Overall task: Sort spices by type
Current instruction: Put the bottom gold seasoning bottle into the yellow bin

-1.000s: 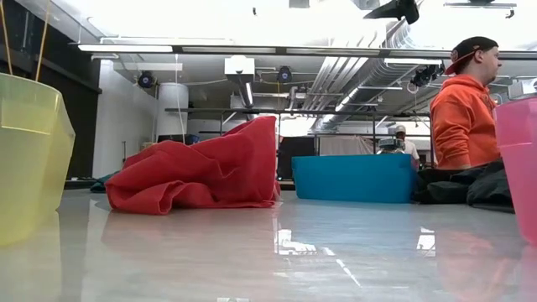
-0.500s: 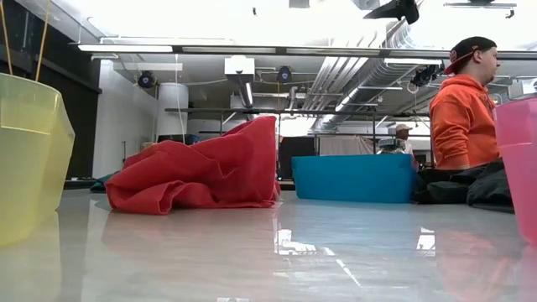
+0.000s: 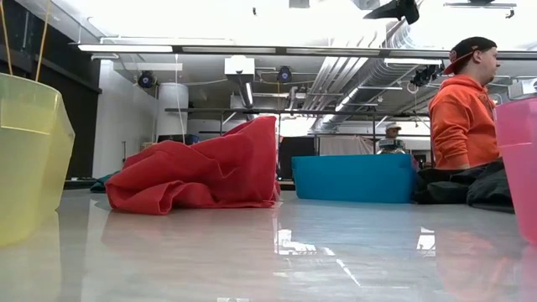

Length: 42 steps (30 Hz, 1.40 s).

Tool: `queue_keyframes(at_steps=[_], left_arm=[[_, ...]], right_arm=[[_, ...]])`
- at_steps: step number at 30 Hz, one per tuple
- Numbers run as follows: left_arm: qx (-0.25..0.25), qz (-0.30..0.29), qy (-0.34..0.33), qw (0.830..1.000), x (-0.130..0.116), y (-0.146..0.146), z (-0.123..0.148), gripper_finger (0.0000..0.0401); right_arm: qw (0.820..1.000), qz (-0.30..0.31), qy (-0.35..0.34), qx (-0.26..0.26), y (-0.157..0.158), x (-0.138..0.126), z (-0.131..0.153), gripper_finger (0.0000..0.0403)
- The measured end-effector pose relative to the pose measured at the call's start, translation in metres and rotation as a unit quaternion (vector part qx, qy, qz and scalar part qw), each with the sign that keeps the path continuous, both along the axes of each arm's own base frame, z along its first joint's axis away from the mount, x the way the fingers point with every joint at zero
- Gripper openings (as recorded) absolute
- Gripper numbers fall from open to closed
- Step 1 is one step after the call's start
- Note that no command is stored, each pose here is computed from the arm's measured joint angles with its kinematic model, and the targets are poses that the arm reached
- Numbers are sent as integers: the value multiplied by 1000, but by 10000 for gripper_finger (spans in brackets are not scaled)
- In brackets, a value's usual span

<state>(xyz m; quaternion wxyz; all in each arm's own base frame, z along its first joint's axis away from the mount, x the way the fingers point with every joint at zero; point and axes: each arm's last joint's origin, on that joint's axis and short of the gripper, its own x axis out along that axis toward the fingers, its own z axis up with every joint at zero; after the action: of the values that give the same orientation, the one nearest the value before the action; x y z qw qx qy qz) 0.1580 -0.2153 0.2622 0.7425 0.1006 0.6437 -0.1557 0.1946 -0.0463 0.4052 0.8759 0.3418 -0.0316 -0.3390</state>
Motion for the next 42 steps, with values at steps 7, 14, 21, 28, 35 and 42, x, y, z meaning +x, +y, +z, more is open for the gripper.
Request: queue_keyframes(at_steps=[7,14,21,28,35,42], left_arm=[[19,16,7,1000,0,6,-15,278],[0,30,6,1000,4,5,-15,278],[-9,93,11,996,5,5,-15,278],[-6,66,8,998,5,5,-15,278],[-10,42,0,999,6,4,-15,278],[-8,36,-19,999,7,3,-15,278]], right_arm=[[1000,0,0,2,0,0,0,383],[1000,0,0,2,0,0,0,383],[1000,0,0,3,0,0,0,383],[1000,0,0,3,0,0,0,383],[1000,0,0,3,0,0,0,383],[1000,0,1,3,0,0,0,383]])
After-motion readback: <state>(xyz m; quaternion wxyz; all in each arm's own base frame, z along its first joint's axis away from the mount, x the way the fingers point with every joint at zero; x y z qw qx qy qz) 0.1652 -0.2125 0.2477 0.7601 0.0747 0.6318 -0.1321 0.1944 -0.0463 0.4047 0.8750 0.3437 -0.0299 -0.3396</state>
